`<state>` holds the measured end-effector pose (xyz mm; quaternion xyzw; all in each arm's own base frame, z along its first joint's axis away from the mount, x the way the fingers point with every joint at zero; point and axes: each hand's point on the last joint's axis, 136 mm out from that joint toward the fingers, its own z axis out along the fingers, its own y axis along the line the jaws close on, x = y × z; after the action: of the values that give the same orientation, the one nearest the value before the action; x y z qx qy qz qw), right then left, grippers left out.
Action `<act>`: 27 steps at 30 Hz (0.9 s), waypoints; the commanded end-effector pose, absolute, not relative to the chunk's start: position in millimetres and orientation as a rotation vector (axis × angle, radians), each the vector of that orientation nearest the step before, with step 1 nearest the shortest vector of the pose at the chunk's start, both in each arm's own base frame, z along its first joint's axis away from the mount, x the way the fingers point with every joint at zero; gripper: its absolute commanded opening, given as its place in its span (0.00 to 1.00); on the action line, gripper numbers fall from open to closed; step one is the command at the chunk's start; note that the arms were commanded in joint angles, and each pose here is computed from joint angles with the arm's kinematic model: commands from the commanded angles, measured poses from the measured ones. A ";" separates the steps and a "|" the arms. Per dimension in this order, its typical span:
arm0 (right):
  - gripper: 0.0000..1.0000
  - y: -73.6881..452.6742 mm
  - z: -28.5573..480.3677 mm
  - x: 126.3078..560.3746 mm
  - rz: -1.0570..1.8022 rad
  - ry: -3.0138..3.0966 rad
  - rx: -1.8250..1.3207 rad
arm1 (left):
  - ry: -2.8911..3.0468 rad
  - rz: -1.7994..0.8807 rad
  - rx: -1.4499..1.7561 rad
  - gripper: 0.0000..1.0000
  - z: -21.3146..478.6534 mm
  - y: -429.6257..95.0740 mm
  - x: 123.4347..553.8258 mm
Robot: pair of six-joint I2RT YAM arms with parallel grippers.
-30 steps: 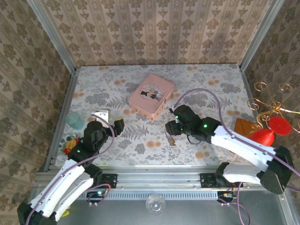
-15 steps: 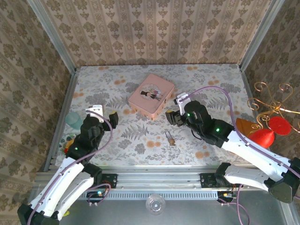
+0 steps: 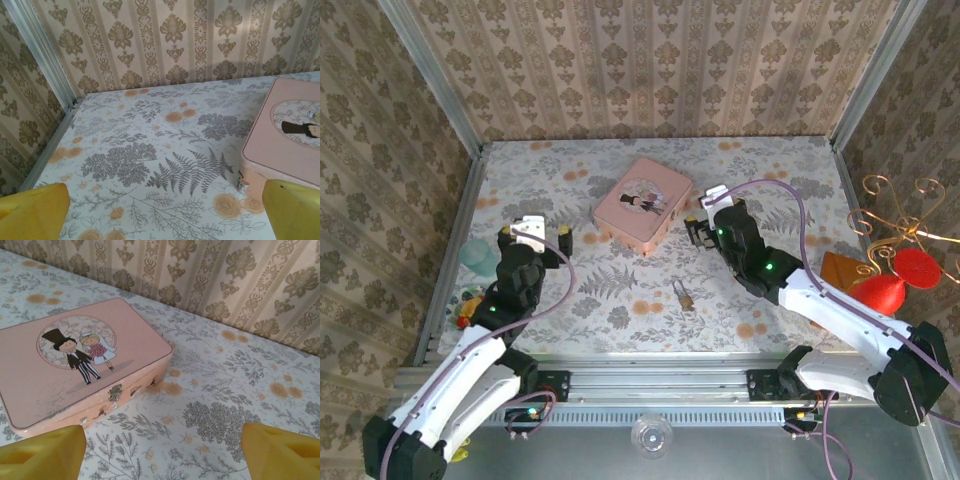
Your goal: Unlock the padlock with the key
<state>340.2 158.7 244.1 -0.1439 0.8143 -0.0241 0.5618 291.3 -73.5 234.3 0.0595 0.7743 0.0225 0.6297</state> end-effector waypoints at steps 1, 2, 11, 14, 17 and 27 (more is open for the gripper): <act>0.84 149.7 251.5 346.6 -0.086 1.856 -0.321 | 1.708 0.145 0.174 1.00 239.5 -67.7 296.8; 0.84 147.1 251.2 347.8 -0.091 1.857 -0.316 | 1.704 0.164 0.188 1.00 237.6 -67.3 297.6; 0.87 104.8 231.2 367.4 -0.206 1.893 -0.204 | 1.746 0.324 0.211 1.00 212.6 -47.5 313.6; 0.87 85.0 222.4 374.1 -0.247 1.896 -0.151 | 1.782 0.329 0.192 1.00 201.9 -39.3 321.0; 0.87 69.4 209.3 379.2 -0.276 1.901 -0.104 | 1.822 0.316 0.169 1.00 188.0 -32.4 327.6; 0.87 35.2 168.2 387.8 -0.372 1.907 -0.036 | 1.865 0.246 0.204 1.00 141.3 -23.7 343.9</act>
<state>381.7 47.1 156.2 -0.0377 0.8332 -0.1387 0.5339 338.3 -19.6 139.8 0.0825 0.8147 0.1329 0.5584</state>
